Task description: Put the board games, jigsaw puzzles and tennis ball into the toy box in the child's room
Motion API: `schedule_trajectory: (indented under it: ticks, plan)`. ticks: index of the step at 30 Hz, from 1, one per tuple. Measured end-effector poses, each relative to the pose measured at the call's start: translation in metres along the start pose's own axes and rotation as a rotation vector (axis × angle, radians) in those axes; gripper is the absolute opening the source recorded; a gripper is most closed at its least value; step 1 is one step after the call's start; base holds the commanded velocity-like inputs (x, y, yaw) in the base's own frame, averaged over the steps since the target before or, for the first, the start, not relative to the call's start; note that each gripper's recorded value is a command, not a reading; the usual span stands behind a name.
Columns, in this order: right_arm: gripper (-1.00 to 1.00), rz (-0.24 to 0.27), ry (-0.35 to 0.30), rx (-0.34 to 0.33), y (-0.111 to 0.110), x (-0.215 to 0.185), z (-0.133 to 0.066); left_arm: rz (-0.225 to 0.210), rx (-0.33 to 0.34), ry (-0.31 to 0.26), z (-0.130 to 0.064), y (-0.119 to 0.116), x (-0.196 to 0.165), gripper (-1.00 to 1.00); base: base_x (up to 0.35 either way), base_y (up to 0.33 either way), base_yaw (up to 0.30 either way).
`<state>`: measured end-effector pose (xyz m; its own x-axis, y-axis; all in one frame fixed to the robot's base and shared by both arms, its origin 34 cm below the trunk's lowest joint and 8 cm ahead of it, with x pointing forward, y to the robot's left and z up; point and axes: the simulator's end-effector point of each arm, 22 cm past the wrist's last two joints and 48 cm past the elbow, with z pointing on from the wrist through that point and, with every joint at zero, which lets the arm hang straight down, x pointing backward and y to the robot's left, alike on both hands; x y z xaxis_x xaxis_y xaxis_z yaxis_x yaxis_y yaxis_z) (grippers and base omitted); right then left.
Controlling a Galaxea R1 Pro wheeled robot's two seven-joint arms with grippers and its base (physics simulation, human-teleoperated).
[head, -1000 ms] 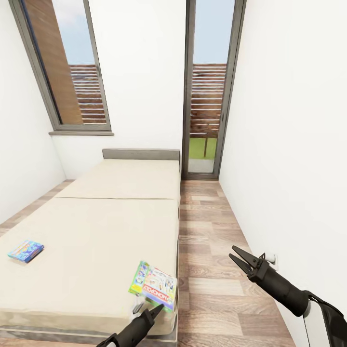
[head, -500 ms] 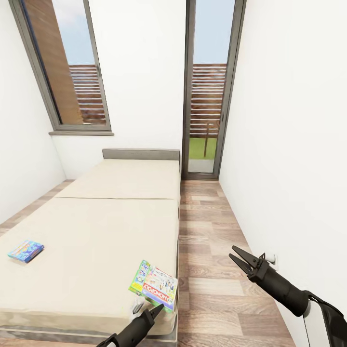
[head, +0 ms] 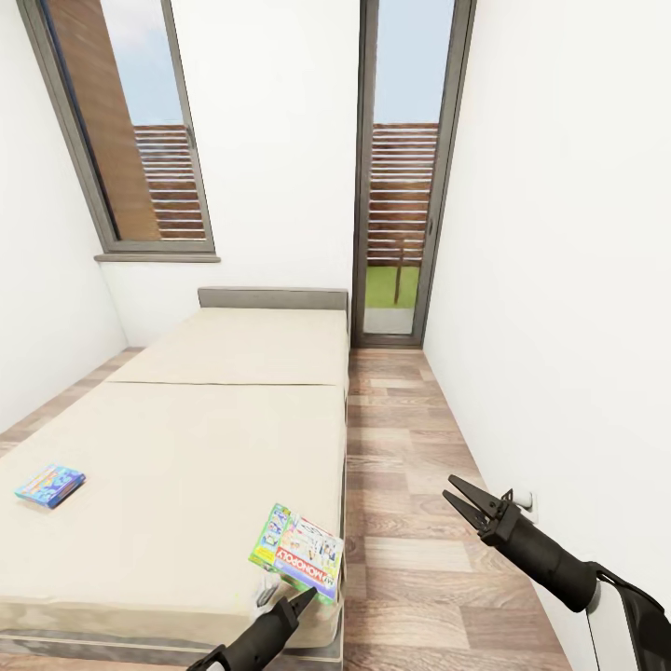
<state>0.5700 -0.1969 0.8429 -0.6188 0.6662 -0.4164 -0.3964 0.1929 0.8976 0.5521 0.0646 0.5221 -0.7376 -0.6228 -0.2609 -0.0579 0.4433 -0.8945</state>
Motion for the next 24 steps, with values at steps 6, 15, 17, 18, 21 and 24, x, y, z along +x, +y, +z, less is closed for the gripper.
schedule_trajectory:
  ticks: [6, 15, 17, 18, 21, 24]
  plan:
    - [1.0, 0.0, 0.0, 0.0, 0.0, 0.0, 0.0, 0.001, 0.001, -0.001, 0.0, -0.0003, -0.0001, -1.0, 0.0, 0.0, 0.0]
    - [1.0, 0.0, 0.0, 0.0, 0.0, 0.0, 0.0, 0.0, 0.005, -0.001, -0.0003, -0.0008, -0.0005, -1.0, 0.0, 0.0, 0.0]
    - [1.0, -0.001, 0.0, 0.001, -0.0002, 0.0, 0.0, 0.001, 0.008, -0.002, -0.0005, -0.0014, -0.0009, -1.0, 0.0, 0.0, 0.0]
    - [1.0, -0.001, 0.0, 0.001, -0.0002, 0.0, 0.0, 0.001, 0.009, -0.002, -0.0006, -0.0016, -0.001, -1.0, 0.0, 0.0, 0.0]
    - [1.0, -0.001, 0.0, 0.001, -0.0002, 0.0, 0.0, 0.0, 0.011, -0.002, -0.0015, -0.0012, -0.0019, -1.0, 0.0, 0.0, 0.0]
    - [1.0, -0.001, 0.0, 0.001, -0.0002, -0.0001, 0.0, 0.0, 0.011, -0.003, -0.0022, -0.0006, -0.0028, -1.0, 0.0, 0.0, 0.0]
